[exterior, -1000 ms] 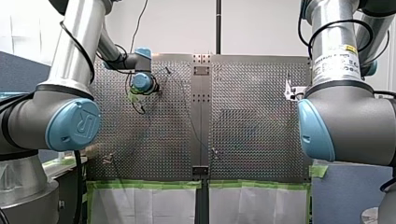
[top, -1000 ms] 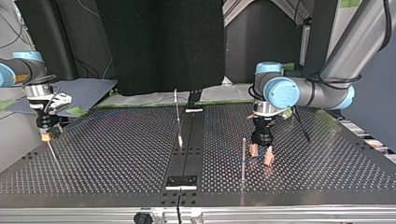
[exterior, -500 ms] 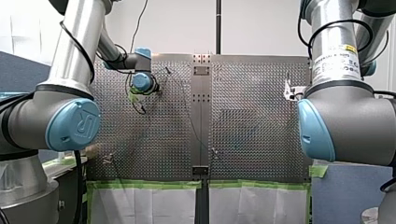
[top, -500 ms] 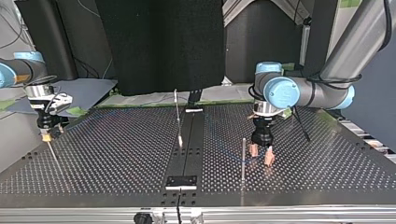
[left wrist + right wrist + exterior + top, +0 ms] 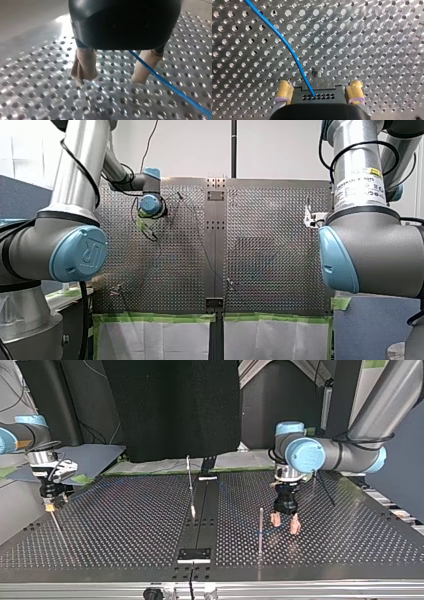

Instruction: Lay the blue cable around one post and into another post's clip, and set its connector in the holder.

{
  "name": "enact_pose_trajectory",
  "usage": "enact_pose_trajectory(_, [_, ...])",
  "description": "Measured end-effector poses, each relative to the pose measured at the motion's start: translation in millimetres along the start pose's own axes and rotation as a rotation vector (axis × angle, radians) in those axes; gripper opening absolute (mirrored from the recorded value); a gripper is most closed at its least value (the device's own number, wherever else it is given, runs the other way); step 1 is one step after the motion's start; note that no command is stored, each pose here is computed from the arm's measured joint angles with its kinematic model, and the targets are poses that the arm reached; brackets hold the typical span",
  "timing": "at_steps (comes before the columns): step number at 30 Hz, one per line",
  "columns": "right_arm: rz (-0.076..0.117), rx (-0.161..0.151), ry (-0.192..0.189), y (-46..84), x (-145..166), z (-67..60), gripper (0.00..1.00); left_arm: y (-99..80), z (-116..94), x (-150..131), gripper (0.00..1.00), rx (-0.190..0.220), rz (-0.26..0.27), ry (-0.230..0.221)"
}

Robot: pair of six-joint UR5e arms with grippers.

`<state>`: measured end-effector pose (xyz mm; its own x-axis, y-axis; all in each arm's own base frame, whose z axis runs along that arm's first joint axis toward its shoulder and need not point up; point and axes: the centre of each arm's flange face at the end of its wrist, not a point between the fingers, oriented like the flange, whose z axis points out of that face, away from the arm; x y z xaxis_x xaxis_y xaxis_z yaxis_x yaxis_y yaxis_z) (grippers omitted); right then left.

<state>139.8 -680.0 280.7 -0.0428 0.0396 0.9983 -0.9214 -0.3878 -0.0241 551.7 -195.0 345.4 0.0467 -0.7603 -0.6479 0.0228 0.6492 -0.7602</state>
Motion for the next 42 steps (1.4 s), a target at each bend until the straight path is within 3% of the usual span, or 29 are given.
enact_pose_trajectory(5, [0.0, 0.0, 0.0, 0.0, 0, 0.0, 1.0, -6.5, -5, 1, 1.0, 0.018, -0.054, 0.012])
enact_pose_trajectory(9, [0.0, 0.0, 0.0, 0.0, 0, 0.0, 1.0, -13.0, -9, 8, 1.0, 0.039, -0.096, 0.048])
enact_pose_trajectory(12, [0.0, 0.0, -0.001, -0.1, 0, 0.0, 1.0, -17.4, -12, 9, 1.0, 0.044, -0.103, 0.061])
enact_pose_trajectory(28, [0.0, 0.0, -0.002, -0.2, 0, -0.2, 1.0, -22.1, -28, -5, 1.0, -0.047, 0.007, 0.006])
enact_pose_trajectory(42, [0.002, 0.0, -0.004, -0.3, 0, -0.4, 1.0, -48.6, -65, -18, 1.0, -0.038, 0.111, 0.027])
